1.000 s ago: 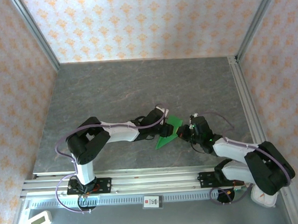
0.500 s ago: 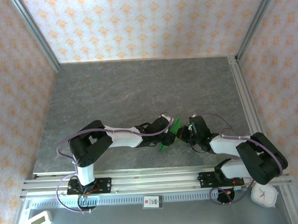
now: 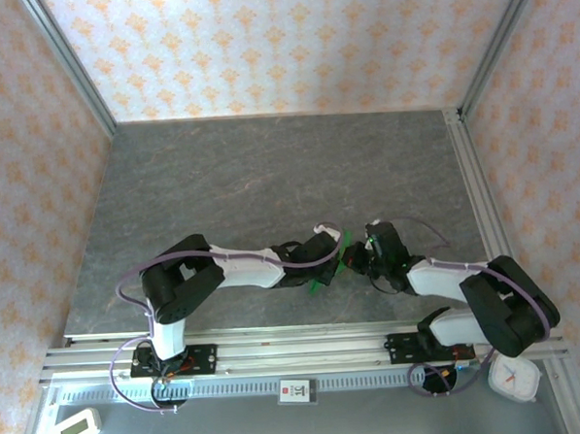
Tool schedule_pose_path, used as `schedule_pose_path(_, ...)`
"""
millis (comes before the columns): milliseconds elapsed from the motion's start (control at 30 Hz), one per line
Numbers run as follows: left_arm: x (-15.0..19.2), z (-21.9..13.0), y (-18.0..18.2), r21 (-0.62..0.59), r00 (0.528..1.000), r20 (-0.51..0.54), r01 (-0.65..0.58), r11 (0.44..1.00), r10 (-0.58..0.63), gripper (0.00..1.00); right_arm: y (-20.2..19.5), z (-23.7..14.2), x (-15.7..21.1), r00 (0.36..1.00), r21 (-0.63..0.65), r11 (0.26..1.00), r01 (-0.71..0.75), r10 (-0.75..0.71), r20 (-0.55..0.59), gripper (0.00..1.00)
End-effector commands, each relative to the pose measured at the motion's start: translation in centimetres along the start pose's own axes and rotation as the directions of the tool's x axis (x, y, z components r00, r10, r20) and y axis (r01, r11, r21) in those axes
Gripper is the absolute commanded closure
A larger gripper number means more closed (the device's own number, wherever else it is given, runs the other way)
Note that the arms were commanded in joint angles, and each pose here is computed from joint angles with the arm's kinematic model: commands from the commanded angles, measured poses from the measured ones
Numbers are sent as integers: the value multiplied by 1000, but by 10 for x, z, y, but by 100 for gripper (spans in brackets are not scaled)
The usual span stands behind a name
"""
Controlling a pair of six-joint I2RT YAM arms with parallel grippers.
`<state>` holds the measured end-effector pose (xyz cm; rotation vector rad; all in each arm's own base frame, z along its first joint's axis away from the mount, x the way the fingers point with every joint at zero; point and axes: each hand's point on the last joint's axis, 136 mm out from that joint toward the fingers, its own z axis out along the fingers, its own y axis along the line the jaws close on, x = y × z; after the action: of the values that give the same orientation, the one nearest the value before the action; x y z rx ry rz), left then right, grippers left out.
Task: Fold a paper plane with a square sheet of paper (pick it up from the middle)
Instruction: Move the paper plane to the center of the table.
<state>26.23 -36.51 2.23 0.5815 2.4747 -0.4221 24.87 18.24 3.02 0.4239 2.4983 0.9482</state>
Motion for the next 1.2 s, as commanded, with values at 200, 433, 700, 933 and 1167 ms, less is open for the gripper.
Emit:
schedule_pose_path(200,-29,-19,109,-375,997,52,79,924,-65,100,48,-31,-22,996,-118,991,58,-49,79,100)
schedule_pose_path(433,-39,-26,174,-547,996,41,85,833,-75,100,48,-29,5,1000,-191,982,10,-5,26,100)
schedule_pose_path(700,-24,-20,180,-558,997,17,74,827,-77,96,59,-28,18,1000,-216,976,19,-16,13,100)
schedule_pose_path(933,1,-6,184,-562,996,-49,38,826,-79,78,60,-26,17,1000,-208,978,27,-25,12,100)
schedule_pose_path(1167,9,0,185,-554,994,-68,34,832,-85,58,58,-24,17,1000,-200,979,28,-27,10,100)
